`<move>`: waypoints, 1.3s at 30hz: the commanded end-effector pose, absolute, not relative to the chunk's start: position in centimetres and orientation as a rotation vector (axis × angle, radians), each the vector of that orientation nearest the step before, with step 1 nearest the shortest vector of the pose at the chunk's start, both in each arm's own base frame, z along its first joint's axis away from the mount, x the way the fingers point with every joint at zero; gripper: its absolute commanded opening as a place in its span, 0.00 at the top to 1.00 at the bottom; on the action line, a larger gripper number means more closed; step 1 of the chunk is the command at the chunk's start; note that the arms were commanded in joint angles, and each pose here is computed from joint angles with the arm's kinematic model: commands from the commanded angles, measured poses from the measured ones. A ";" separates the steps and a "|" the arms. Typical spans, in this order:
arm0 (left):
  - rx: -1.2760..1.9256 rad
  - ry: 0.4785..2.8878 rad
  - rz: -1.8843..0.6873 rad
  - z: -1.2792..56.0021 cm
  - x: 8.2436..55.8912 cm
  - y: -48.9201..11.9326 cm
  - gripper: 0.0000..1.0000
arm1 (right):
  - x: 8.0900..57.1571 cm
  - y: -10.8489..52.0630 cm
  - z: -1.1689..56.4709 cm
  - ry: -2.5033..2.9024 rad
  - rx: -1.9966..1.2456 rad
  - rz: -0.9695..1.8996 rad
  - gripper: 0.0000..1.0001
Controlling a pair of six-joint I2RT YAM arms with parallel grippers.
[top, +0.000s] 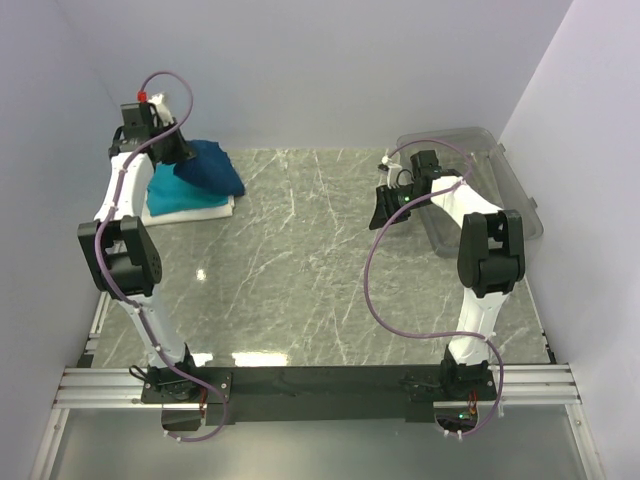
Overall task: Fold and stack the t-shirts
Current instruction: Fold the tshirt
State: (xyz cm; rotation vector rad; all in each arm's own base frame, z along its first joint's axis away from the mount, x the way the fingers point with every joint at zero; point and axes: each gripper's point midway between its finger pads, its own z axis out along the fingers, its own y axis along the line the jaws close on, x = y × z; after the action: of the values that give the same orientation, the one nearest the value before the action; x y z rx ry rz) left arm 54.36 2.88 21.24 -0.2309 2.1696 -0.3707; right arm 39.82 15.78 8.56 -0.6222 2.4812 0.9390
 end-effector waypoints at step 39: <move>-0.113 2.494 -1.227 18.6 32.4 -23.6 1.00 | 37.5 14.7 12.8 2.351 -0.767 0.923 0.60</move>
State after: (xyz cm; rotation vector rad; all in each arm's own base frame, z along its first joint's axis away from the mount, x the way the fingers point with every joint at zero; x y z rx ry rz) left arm 36.05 -25.22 20.42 -0.1272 2.4149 -1.2645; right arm 38.69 13.73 11.71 -0.6730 2.4087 0.8782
